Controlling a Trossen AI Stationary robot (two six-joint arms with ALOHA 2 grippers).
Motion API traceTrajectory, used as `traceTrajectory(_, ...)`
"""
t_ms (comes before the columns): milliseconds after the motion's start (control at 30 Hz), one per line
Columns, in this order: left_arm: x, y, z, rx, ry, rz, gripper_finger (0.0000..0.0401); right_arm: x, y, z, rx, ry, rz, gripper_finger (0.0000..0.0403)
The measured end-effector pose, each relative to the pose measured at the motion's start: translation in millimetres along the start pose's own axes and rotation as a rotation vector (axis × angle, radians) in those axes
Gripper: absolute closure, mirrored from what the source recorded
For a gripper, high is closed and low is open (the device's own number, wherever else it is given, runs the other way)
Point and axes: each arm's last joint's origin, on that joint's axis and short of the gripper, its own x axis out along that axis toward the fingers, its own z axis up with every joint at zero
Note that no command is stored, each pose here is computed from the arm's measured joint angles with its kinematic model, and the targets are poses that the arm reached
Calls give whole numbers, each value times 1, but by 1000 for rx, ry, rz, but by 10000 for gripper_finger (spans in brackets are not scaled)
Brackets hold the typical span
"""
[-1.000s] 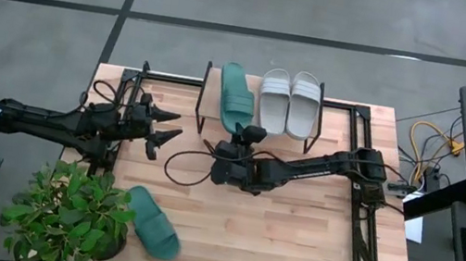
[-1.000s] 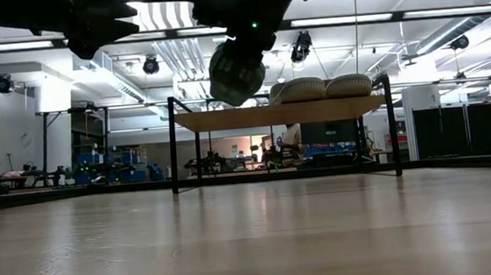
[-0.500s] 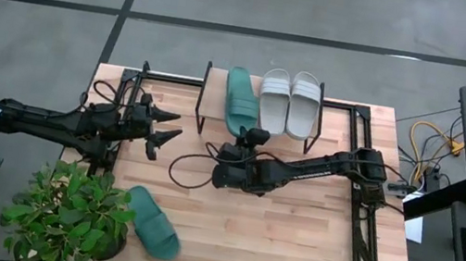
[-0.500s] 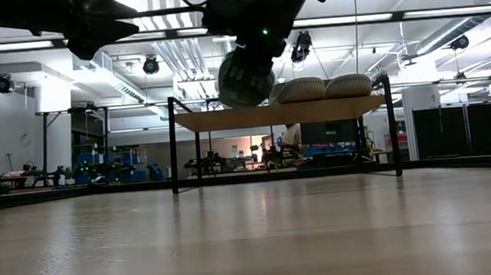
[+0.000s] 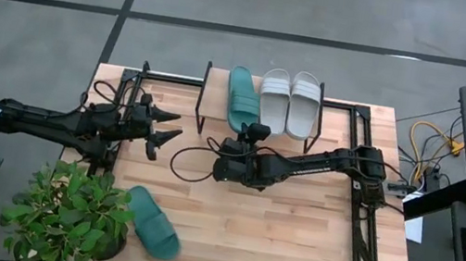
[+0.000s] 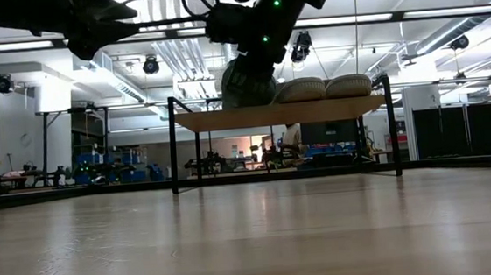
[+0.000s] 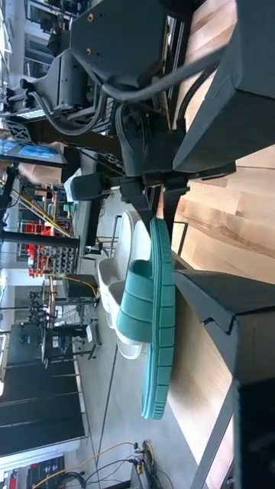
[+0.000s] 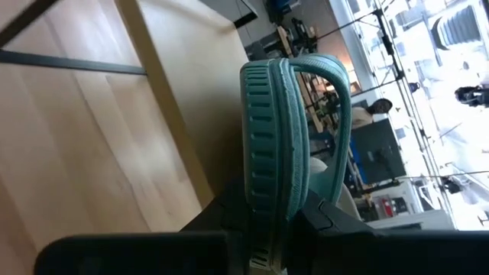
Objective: Pick and place slides into the shelf
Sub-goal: Put the top green slipper on the shelf
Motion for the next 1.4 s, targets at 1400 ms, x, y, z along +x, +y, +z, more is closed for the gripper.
traceTrajectory(1400, 0, 0, -2, 7, 21, 1, 194, 2, -16, 6, -45, 53, 283, 287)
